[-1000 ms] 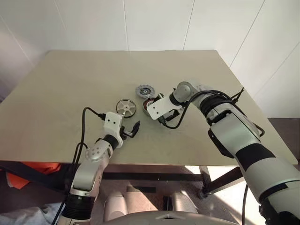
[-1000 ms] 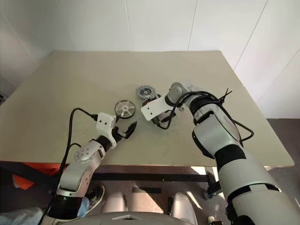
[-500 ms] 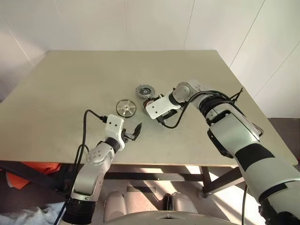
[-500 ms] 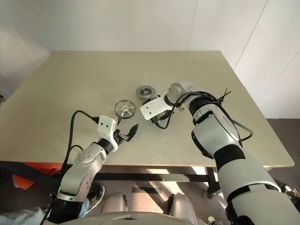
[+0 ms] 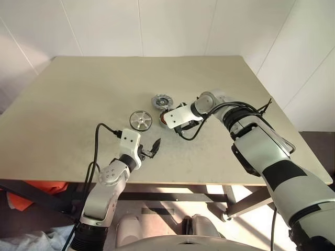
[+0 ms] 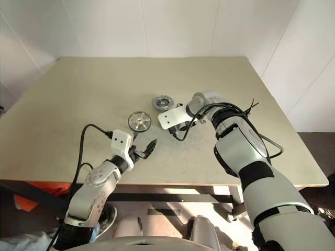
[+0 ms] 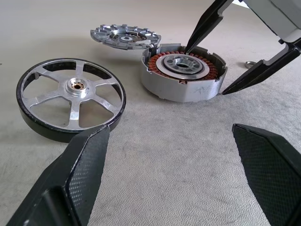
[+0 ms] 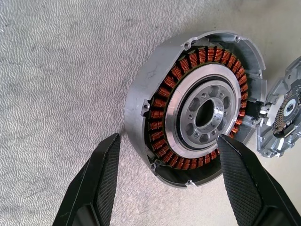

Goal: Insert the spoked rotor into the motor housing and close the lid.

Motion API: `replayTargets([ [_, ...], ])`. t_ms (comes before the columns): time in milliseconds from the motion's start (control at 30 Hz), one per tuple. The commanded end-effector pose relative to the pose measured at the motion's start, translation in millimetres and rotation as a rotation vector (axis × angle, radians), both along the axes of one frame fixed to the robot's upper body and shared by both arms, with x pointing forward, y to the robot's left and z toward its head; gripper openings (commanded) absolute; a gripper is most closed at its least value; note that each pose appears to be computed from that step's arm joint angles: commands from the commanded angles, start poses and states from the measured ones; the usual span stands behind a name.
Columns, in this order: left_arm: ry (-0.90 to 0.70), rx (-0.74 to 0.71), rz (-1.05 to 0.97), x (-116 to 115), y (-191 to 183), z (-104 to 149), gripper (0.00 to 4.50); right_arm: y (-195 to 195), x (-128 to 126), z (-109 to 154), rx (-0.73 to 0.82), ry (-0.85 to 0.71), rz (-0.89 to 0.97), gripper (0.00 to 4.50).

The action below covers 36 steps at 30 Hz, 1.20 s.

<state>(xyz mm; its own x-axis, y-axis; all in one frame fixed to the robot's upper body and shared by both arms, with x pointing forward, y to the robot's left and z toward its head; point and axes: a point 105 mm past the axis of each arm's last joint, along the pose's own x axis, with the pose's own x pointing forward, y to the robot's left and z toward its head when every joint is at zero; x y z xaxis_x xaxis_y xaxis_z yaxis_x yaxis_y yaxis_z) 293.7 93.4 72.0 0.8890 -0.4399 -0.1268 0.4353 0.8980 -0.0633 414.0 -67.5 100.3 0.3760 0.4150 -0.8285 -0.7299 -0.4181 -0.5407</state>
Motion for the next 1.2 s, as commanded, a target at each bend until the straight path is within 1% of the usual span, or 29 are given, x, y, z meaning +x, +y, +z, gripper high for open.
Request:
replayTargets([
  [33, -0.049, -0.01, -0.007, -0.2, -2.6, 13.5, 4.41, 8.8, 2.4, 8.3, 0.029, -0.029, 0.012, 3.64],
  [400, -0.051, 0.002, 0.001, 2.3, 3.7, 14.8, 4.41, 10.8, -4.3, -4.1, 0.036, 0.018, 0.019, 3.64],
  [500, -0.053, 0.005, 0.003, 3.1, 5.6, 15.3, 4.41, 10.2, -3.9, -3.4, 0.042, 0.02, 0.013, 3.06],
  [533, -0.053, 0.006, 0.004, 3.4, 6.2, 15.3, 4.41, 10.2, -3.8, -3.3, 0.043, 0.02, 0.012, 2.65],
  [600, -0.054, 0.008, 0.006, 3.9, 7.1, 15.3, 4.41, 10.4, -4.1, -3.8, 0.044, 0.019, 0.014, 2.1],
  [1000, -0.054, 0.011, 0.021, 2.4, 10.1, 14.9, 4.41, 14.5, -5.5, -6.1, 0.044, 0.02, 0.025, 2.1],
  [1067, -0.055, 0.011, 0.024, 2.6, 10.8, 15.0, 4.41, 15.8, -5.3, -4.6, 0.049, 0.019, 0.026, 1.94],
  [1200, -0.055, 0.013, 0.027, 3.2, 11.7, 14.9, 4.41, 16.6, -5.7, 0.0, 0.053, 0.011, 0.049, 1.94],
])
